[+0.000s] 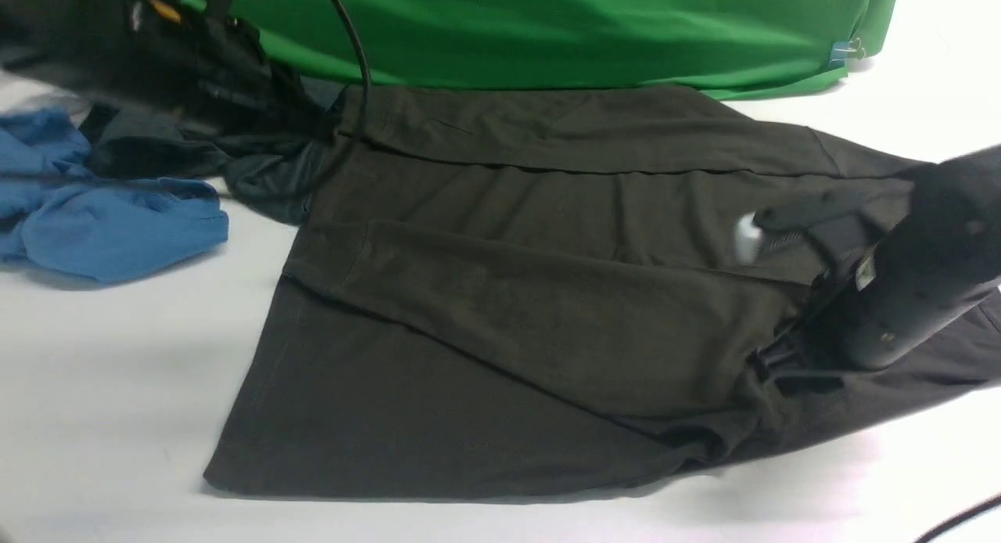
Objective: Fold a long-sleeved shirt on a white desktop.
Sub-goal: 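Grab the top left corner of the dark shirt with the left gripper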
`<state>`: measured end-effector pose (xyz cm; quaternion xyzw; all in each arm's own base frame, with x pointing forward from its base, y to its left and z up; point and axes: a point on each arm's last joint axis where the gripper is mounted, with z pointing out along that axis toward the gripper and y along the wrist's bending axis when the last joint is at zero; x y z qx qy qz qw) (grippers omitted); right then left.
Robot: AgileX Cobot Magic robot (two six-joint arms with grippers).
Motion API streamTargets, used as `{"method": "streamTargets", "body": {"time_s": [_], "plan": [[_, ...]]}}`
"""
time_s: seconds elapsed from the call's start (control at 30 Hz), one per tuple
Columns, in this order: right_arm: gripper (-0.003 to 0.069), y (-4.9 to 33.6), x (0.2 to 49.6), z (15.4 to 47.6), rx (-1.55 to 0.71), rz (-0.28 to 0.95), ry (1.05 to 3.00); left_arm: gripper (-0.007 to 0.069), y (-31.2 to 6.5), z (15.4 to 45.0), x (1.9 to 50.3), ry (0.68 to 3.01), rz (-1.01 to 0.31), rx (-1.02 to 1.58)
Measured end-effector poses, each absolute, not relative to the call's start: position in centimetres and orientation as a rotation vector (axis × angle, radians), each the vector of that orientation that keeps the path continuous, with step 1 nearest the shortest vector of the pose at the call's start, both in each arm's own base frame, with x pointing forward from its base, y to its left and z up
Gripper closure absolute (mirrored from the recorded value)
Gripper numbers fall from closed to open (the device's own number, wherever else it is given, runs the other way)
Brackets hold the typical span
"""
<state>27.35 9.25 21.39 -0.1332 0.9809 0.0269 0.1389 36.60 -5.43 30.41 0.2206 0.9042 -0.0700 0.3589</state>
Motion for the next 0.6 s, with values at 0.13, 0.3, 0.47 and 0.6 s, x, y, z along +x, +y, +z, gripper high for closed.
{"method": "streamTargets", "body": {"time_s": [0.13, 0.3, 0.47, 0.6], "plan": [[0.0214, 9.6, 26.0, 24.6, -0.404, 0.113, 2.725, 0.0571, -5.5, 28.1, 41.6, 2.359, -0.172, 0.628], [0.0224, 9.7, 24.8, 26.7, -0.444, 0.132, 2.636, 0.0427, -5.8, 23.9, 46.7, 2.4, -0.14, 0.739], [0.0236, 9.5, 24.4, 27.2, -0.492, 0.122, 2.617, 0.027, -4.9, 20.4, 50.9, 2.265, 0.178, 1.17], [0.0237, 9.5, 24.4, 27.2, -0.525, 0.113, 2.611, 0.0256, -4.7, 18.3, 52.4, 2.12, 0.328, 1.385]]}}
